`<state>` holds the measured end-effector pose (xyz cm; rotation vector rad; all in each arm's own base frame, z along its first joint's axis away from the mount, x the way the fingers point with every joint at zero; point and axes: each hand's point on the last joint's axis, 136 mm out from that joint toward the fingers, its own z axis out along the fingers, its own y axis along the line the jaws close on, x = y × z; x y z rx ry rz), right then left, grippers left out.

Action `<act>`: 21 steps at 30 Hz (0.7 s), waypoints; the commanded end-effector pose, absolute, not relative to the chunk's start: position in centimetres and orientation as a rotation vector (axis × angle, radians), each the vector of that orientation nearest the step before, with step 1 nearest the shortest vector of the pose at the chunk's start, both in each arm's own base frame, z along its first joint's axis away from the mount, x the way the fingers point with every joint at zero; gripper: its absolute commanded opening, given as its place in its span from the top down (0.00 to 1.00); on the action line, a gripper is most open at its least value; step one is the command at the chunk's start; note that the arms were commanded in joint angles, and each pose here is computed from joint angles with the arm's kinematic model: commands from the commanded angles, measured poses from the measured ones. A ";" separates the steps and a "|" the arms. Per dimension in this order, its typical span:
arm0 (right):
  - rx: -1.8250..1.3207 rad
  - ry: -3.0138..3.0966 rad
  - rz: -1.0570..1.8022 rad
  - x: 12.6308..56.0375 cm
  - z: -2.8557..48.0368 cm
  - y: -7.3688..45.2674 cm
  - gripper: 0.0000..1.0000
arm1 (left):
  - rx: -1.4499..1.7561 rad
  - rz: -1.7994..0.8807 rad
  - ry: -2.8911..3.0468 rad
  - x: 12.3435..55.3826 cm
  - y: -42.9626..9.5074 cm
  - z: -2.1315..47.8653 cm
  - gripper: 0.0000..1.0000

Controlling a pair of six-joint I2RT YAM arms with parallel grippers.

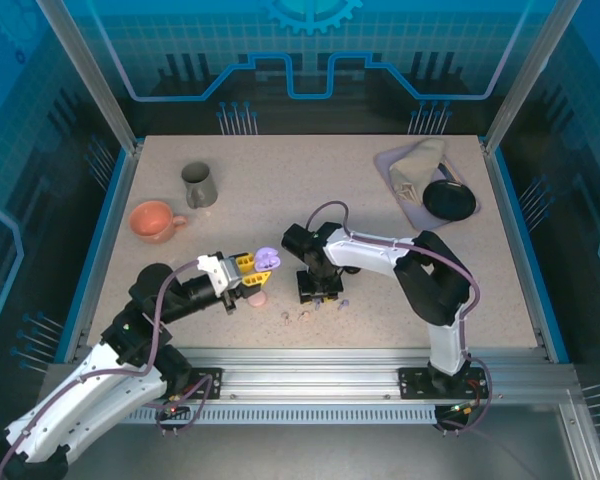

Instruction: Insert the wireless bluetooth earbuds into the charging case

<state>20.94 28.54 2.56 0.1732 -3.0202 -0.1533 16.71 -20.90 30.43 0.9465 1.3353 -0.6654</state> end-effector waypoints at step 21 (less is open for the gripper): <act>0.124 -3.008 -0.023 21.2 1.0 27.9 0.63 | 0.937 -0.668 1.334 16.5 -20.8 30.0 0.95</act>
